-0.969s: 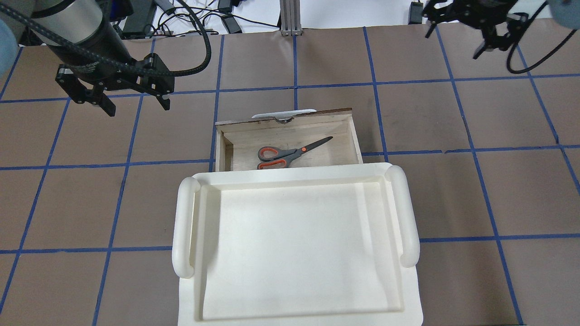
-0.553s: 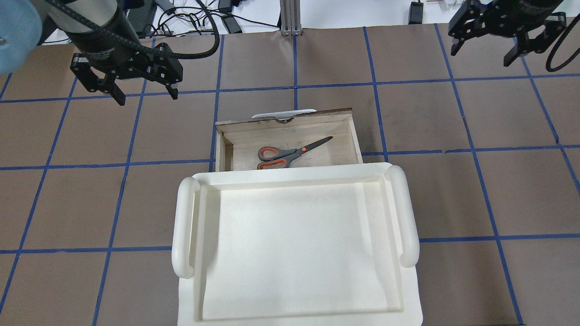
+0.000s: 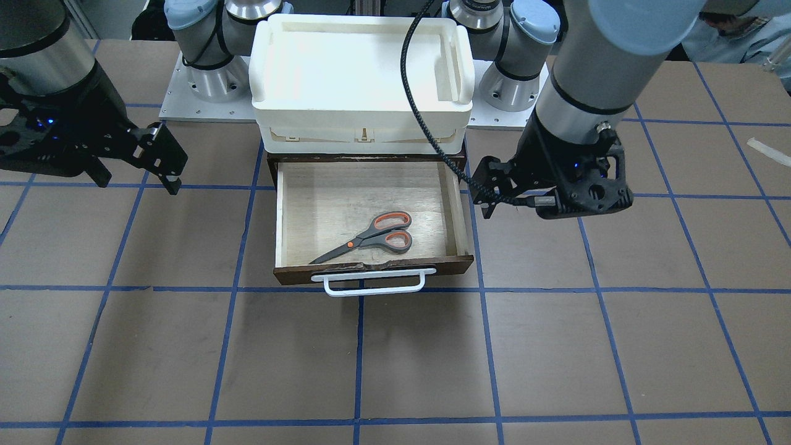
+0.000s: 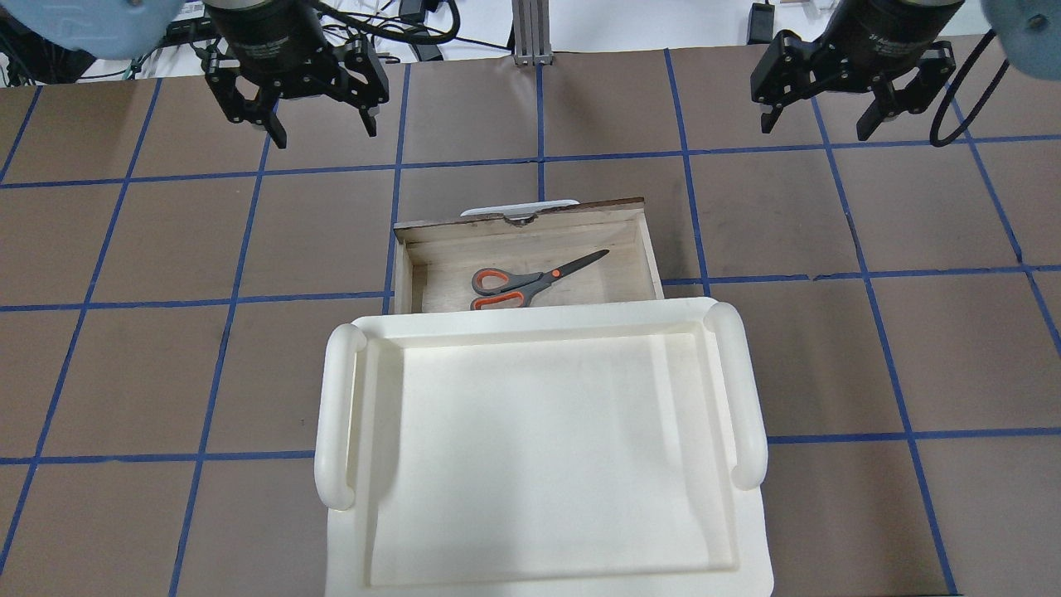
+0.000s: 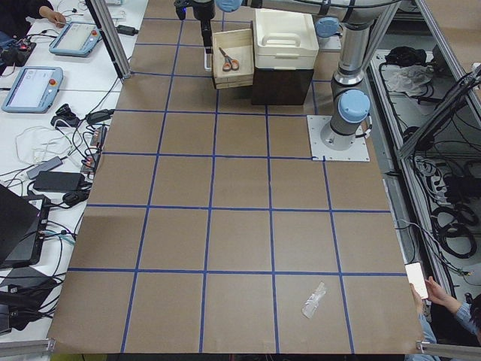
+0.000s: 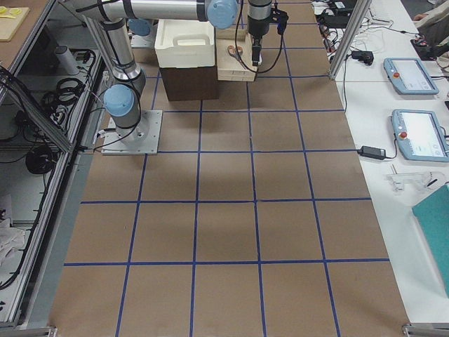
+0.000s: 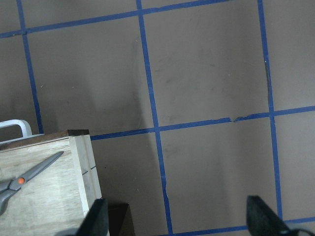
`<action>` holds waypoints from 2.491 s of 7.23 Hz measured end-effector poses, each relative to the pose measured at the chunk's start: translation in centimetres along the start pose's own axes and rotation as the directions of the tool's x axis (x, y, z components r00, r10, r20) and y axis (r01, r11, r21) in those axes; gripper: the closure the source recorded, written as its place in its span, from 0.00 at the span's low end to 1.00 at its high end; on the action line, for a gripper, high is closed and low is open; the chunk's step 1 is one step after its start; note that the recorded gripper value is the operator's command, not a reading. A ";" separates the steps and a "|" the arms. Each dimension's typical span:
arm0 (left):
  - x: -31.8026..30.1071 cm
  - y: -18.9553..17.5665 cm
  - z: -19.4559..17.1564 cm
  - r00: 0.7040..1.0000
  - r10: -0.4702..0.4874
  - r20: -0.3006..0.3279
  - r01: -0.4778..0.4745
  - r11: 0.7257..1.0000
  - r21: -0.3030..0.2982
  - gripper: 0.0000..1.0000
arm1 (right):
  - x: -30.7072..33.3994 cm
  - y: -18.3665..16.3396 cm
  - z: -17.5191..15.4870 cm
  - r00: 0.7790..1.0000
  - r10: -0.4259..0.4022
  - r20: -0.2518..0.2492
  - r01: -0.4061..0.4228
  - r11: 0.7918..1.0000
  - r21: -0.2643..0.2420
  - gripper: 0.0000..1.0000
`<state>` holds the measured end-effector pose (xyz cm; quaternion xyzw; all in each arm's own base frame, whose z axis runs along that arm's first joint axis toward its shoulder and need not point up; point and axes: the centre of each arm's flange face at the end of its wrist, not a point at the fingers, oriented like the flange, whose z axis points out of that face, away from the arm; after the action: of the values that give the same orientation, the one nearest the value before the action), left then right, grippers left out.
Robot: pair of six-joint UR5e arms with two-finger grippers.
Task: Put scissors in drawer and close it
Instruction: 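Move the left gripper over the drawer front near its white handle, then push the drawer front with the left gripper to slide it shut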
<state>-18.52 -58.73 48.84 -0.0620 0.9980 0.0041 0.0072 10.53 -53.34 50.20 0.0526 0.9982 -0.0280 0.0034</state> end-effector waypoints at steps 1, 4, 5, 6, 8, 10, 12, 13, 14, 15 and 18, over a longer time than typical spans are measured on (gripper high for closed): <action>2.2 -1.5 1.6 1.000 0.000 0.001 0.000 1.000 0.008 0.00 | -1.5 0.6 0.3 0.999 -0.035 -0.037 0.035 0.999 -0.006 0.00; 8.5 -4.3 8.5 1.000 -0.014 0.014 0.014 1.000 0.014 0.00 | -3.3 1.6 1.6 0.995 -0.079 -0.069 0.077 0.997 -0.030 0.00; 9.9 -5.0 10.5 0.999 -0.033 0.021 0.032 0.999 0.010 0.00 | -3.3 1.7 1.6 0.995 -0.078 -0.067 0.076 0.997 -0.026 0.00; 10.7 -5.6 11.9 0.998 -0.056 0.022 0.056 0.998 0.001 0.00 | -3.3 1.8 1.4 0.995 -0.075 -0.067 0.074 0.997 -0.023 0.00; 11.8 -6.6 13.9 0.993 -0.117 0.006 0.117 0.993 -0.024 0.00 | -2.9 1.7 1.3 0.995 -0.068 -0.070 0.067 0.998 -0.019 0.00; 13.8 -6.6 15.9 0.990 -0.138 0.010 0.138 0.989 -0.048 0.00 | -2.7 1.5 1.1 0.995 -0.066 -0.074 0.066 0.998 0.000 0.00; 15.7 -6.2 18.6 0.991 -0.131 0.027 0.132 0.988 -0.084 0.00 | -2.7 1.4 1.1 0.996 -0.058 -0.075 0.059 0.998 0.009 0.00; 16.0 -6.2 19.9 0.991 -0.126 0.037 0.129 0.986 -0.105 0.00 | -2.7 1.4 1.0 0.996 -0.054 -0.074 0.055 0.998 0.010 0.00; 16.3 -6.1 20.9 0.993 -0.116 0.039 0.120 0.985 -0.127 0.00 | -2.7 1.4 1.0 0.996 -0.053 -0.074 0.054 0.998 0.011 0.00; 16.6 -5.9 21.5 0.994 -0.103 0.037 0.108 0.982 -0.158 0.00 | -2.8 1.4 1.0 0.996 -0.052 -0.074 0.053 0.999 0.011 0.00; 16.9 -5.3 23.3 0.996 -0.086 0.031 0.091 0.966 -0.241 0.00 | -2.8 1.5 1.1 0.996 -0.053 -0.075 0.054 0.999 0.007 0.00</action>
<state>-34.34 -65.84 25.28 -0.1067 0.9862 0.1261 0.0097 13.47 -52.23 49.05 0.0268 0.9986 -0.0304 -0.0348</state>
